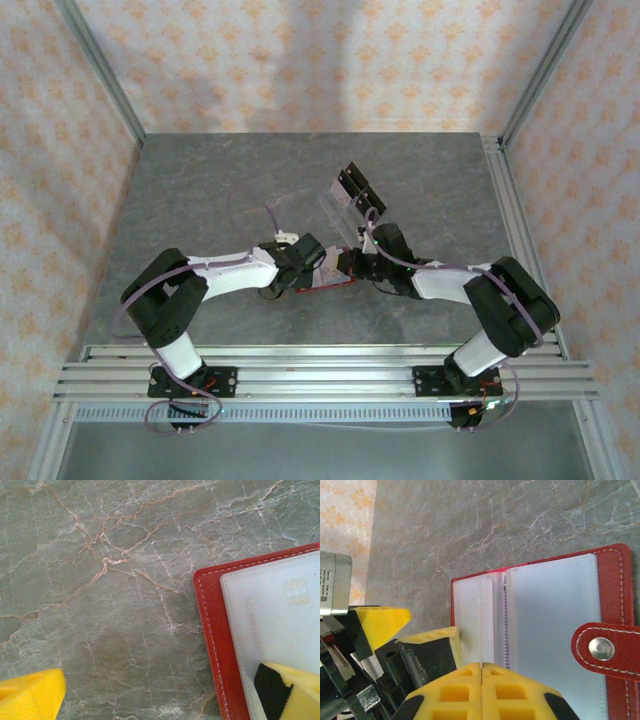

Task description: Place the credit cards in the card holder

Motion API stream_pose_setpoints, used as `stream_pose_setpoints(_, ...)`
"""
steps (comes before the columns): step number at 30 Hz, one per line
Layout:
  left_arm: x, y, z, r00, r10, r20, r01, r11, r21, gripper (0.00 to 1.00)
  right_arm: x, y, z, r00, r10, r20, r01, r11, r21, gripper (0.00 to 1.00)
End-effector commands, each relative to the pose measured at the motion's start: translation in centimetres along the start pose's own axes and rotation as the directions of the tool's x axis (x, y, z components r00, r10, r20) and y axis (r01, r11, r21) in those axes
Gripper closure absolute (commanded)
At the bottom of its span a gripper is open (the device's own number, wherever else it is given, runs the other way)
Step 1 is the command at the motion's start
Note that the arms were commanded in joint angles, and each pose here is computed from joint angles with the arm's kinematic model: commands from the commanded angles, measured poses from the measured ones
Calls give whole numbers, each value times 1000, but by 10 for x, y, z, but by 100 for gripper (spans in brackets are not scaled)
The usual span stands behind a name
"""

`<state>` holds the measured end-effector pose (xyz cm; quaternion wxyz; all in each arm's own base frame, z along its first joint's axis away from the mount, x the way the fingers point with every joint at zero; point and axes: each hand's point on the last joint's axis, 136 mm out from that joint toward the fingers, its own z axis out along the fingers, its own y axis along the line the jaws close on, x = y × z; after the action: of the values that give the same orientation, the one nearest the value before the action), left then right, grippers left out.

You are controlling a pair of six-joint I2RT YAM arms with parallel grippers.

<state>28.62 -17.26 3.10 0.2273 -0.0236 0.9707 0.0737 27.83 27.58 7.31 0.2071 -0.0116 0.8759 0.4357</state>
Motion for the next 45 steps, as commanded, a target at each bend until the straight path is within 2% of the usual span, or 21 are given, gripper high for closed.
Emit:
stream_pose_setpoints(1, 17, 18, 13, 999, 15, -48, -19, 997, -79, 0, -2, 3, 2, 1000, -20, 19, 21, 998, -51, 100)
stream_pose_setpoints(14, 19, 21, 13, 998, 12, -54, -17, 996, -88, 0, 0, -3, 4, 1000, 11, 20, -9, 994, -110, 100)
stream_pose_setpoints(45, 20, 21, 13, 998, 10, -60, -15, 996, -90, 1, 1, -21, 18, 999, 52, -1, -52, 990, -128, 100)
